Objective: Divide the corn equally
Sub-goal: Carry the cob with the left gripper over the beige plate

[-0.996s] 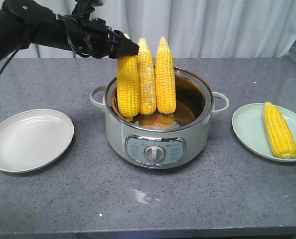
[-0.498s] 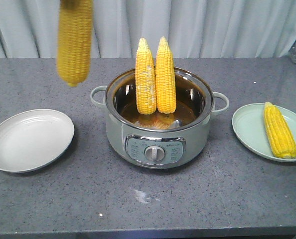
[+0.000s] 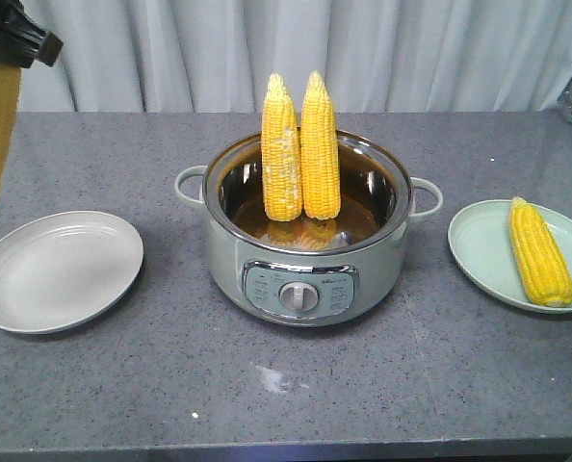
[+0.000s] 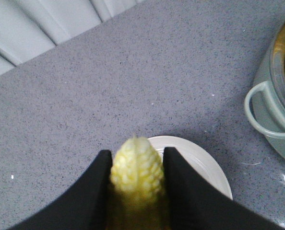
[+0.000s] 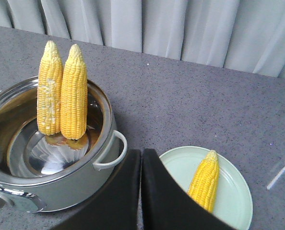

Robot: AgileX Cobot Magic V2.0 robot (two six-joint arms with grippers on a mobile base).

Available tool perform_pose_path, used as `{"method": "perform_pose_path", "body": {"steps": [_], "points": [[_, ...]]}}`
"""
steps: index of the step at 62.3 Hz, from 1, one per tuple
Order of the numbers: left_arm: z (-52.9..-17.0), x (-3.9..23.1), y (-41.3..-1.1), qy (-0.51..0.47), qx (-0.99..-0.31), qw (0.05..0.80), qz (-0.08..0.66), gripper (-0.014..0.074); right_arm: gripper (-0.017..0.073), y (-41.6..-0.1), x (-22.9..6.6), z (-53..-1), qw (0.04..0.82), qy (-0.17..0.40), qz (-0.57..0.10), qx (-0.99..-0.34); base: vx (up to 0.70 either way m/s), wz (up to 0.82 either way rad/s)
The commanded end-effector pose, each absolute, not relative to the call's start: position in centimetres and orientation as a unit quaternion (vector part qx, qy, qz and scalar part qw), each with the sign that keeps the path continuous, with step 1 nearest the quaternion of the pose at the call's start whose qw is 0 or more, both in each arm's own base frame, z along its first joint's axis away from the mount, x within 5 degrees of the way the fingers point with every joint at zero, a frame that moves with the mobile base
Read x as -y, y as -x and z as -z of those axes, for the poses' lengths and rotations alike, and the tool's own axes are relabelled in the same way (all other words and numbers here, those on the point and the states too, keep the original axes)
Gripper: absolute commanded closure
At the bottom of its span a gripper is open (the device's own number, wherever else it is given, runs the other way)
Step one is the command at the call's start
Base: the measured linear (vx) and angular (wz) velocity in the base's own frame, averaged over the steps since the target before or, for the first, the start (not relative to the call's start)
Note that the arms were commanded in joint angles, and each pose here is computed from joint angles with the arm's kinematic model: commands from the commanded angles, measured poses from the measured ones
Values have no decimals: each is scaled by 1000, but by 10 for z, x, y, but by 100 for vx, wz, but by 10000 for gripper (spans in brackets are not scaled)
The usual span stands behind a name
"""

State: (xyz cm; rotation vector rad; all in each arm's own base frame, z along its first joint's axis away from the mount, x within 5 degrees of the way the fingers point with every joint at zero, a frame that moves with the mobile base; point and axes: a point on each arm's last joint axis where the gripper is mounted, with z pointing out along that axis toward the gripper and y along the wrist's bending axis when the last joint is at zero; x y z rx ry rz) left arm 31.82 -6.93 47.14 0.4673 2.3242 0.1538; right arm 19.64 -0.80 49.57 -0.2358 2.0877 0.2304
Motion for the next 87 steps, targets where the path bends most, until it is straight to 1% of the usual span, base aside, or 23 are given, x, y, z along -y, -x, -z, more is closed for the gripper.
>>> {"method": "perform_pose_path", "body": {"steps": [1, 9, 20, 36, 43, 55, 66, 87], "points": [[-475, 70, -323, -167, -903, 391, -60, 601, 568, -191, 6, -510, 532, 96, -92, -836, 0, 0], [-450, 73, -348, -167, -917, 357, -62, 601, 568, -191, 6, -510, 532, 96, -92, -836, 0, 0], [-423, 69, -372, -146, -933, 323, -62, 601, 568, -191, 6, -510, 532, 96, -92, -836, 0, 0], [-404, 64, -383, -130, -944, 296, -63, 601, 568, -191, 6, -510, 532, 96, -92, -836, 0, 0], [-383, 64, -384, -136, -953, 264, -67, 601, 568, -191, 6, -510, 532, 96, -91, -836, 0, 0], [-355, 65, -388, -143, -958, 239, -67, 601, 568, -191, 6, -510, 532, 96, -91, -836, 0, 0], [-348, 65, -388, -144, -960, 229, -68, 600, 568, -191, 6, -510, 532, 96, -91, -836, 0, 0], [-349, 65, -390, -145, -957, 244, -66, 593, 568, -191, 6, -510, 532, 96, -92, -836, 0, 0]]}}
